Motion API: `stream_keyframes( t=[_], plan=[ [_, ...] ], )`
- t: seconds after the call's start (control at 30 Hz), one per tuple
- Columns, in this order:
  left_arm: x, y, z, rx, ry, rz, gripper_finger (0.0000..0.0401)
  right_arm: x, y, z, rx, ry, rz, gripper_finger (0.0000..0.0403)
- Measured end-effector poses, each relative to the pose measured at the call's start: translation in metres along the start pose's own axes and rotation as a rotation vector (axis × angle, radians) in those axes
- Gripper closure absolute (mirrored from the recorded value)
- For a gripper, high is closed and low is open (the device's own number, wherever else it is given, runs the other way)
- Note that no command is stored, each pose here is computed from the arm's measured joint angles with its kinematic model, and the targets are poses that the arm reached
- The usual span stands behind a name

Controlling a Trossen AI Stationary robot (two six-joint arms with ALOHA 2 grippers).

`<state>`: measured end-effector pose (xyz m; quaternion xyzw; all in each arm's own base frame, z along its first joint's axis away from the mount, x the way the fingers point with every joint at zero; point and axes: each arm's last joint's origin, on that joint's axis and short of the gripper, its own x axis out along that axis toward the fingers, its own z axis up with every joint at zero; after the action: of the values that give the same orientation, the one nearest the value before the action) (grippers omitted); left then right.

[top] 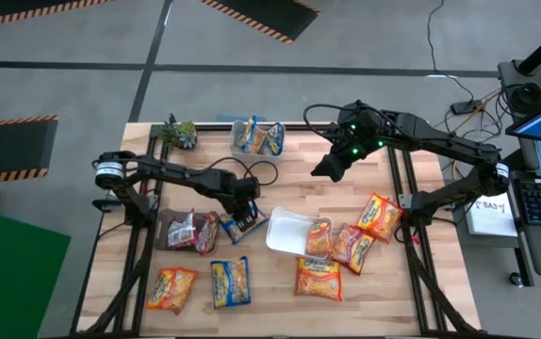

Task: Sort Maruchan noodles
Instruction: Put the blue noodle pack into the gray bin

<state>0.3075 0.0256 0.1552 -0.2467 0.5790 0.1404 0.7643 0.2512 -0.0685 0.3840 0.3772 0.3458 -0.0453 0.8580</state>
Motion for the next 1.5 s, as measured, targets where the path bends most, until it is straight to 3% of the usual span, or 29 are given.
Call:
stream_keyframes(
  t=[0.27, 0.6, 0.73, 0.87, 1.07, 1.5],
  plan=[
    [-0.001, 0.001, 0.010, -0.002, -0.112, 0.033, 0.0362, 0.000, 0.000, 0.000, -0.006, -0.001, -0.001, 0.0216],
    [-0.018, 0.022, 0.038, -0.084, -0.211, 0.086, 0.0362, 0.000, -0.001, 0.001, -0.008, -0.019, -0.033, 0.0216],
    [-0.033, 0.018, 0.042, 0.034, -0.154, 0.098, 0.0362, 0.000, -0.001, 0.001, -0.011, -0.019, -0.033, 0.0216],
    [-0.038, 0.012, 0.036, 0.141, -0.039, 0.024, 0.0362, 0.000, -0.001, 0.000, -0.021, -0.018, -0.034, 0.0216],
    [-0.036, 0.005, 0.025, 0.160, 0.042, -0.015, 0.0362, 0.003, -0.004, -0.001, -0.027, -0.007, -0.043, 0.0216],
    [-0.035, 0.002, 0.024, 0.147, 0.044, -0.017, 0.0362, 0.014, -0.015, -0.009, -0.020, 0.033, -0.079, 0.0216]
  ],
)
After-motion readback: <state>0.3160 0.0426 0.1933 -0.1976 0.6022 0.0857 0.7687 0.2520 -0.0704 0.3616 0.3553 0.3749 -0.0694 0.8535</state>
